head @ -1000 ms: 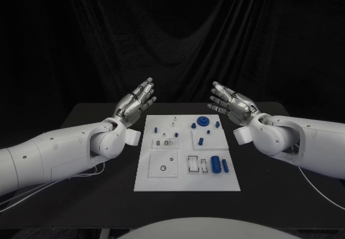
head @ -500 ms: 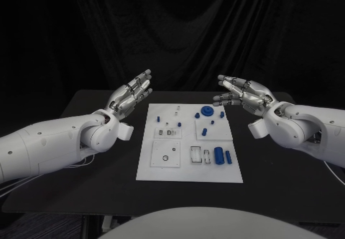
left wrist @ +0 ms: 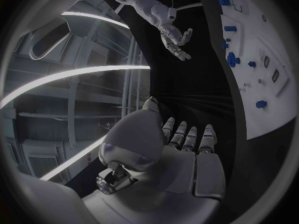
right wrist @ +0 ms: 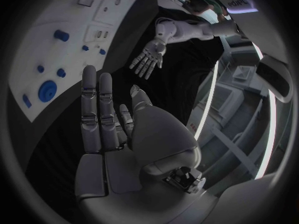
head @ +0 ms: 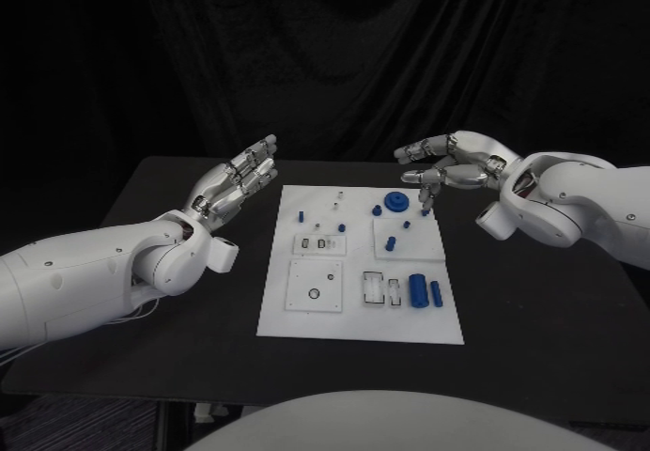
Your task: Assemble the parts on the task board
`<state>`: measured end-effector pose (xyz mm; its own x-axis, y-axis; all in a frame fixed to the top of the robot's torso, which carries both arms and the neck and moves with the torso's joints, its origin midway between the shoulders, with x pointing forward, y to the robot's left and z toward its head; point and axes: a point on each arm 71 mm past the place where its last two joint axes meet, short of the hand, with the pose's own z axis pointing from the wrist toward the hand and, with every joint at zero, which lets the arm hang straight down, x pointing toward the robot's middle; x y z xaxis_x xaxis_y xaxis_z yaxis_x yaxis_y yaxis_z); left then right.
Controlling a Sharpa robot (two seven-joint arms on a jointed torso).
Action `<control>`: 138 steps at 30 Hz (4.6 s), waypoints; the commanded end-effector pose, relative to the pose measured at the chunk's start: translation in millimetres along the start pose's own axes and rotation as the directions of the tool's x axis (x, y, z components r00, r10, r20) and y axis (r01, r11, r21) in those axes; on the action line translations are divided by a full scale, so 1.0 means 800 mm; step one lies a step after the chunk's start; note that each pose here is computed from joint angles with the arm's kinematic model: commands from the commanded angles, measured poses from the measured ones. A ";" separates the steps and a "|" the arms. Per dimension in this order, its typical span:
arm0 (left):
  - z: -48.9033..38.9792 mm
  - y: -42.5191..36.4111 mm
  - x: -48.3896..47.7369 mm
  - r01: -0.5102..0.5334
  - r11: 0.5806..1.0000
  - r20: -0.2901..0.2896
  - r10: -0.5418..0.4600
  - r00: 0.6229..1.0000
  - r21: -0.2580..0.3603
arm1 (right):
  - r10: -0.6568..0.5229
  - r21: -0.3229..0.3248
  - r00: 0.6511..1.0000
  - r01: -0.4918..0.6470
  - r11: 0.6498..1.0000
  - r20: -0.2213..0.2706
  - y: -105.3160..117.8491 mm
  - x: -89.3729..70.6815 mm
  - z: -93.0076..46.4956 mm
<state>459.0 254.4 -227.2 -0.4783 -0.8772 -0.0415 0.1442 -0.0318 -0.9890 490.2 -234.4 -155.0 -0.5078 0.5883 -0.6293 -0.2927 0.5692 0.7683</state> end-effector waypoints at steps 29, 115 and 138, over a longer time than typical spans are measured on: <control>-0.017 -0.0554 -0.010 -0.176 0.945 -0.025 0.190 0.981 0.274 | -0.868 0.070 0.496 0.865 0.497 0.028 0.047 -0.012 0.039; -0.021 -0.0526 -0.017 -0.163 0.959 -0.042 0.178 0.983 0.232 | -0.844 0.038 0.534 0.846 0.532 -0.047 0.005 0.021 0.054; -0.019 -0.0511 -0.017 -0.161 0.960 -0.047 0.176 0.983 0.227 | -0.788 -0.010 0.593 0.800 0.600 0.165 0.037 0.007 0.071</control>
<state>450.5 277.5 -200.7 -0.4742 -0.8516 -0.2236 0.2762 0.0973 -0.9562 523.1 -183.8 -150.8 0.0235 -0.0889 -0.9958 -0.5816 0.8089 -0.0860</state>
